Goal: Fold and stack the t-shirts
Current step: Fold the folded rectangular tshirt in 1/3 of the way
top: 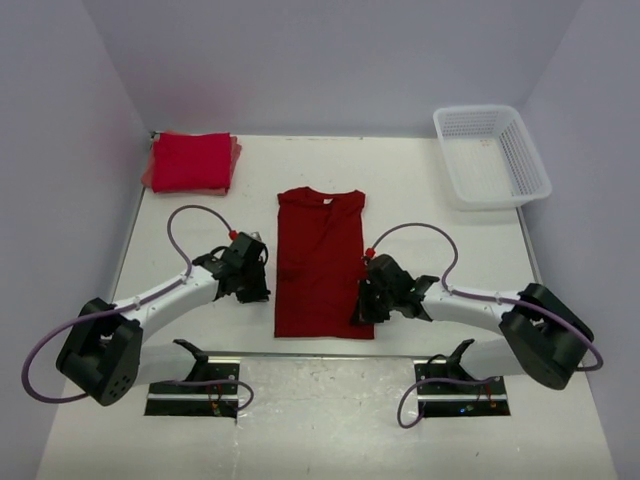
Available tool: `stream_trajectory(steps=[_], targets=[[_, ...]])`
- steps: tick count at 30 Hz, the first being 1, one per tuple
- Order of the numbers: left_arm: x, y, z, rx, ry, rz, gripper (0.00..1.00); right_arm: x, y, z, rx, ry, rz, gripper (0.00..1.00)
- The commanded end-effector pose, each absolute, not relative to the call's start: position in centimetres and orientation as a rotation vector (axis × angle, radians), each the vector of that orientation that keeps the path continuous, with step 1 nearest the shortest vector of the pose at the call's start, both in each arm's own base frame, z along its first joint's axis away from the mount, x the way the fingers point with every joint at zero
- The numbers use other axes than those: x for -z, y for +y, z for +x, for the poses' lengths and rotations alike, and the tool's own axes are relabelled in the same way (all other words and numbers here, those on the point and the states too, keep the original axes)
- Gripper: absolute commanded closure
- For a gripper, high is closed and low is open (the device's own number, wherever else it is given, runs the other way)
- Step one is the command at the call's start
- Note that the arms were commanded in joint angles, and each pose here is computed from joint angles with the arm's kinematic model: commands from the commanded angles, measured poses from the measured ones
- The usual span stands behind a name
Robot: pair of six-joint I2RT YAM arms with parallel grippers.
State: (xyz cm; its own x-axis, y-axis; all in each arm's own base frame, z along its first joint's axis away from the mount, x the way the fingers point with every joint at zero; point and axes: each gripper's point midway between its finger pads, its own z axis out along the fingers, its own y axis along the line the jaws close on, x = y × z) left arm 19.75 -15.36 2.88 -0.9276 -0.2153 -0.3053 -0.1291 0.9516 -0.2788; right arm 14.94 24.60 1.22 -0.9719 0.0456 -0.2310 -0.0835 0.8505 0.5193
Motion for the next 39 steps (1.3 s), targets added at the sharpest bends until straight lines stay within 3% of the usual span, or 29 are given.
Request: stream_trajectory(steps=[1, 4, 9, 12, 22, 39], targets=[[-3.4, -15.0, 19.3, 0.359, 2.745, -0.281, 1.00, -0.4, 22.2, 13.1, -0.658, 2.824, 0.025, 1.00], [-4.6, -15.1, 19.7, 0.372, 2.706, -0.257, 1.00, -2.1, 23.0, 13.7, -0.696, 2.749, -0.030, 1.00], [-8.2, -15.1, 20.8, 0.391, 2.597, -0.222, 1.00, -6.3, 23.1, 14.2, -0.746, 2.622, -0.055, 0.76], [-9.0, -15.1, 20.0, 0.412, 2.616, -0.205, 0.94, -6.7, 21.9, 13.2, -0.749, 2.631, 0.006, 0.65], [-8.3, -15.8, 17.9, 0.507, 2.677, -0.126, 0.92, -3.6, 18.9, 9.4, -0.828, 2.684, 0.216, 0.55], [-8.7, -16.1, 17.2, 0.538, 2.707, -0.074, 0.92, -0.6, 19.0, 9.4, -0.755, 2.745, 0.292, 0.57]])
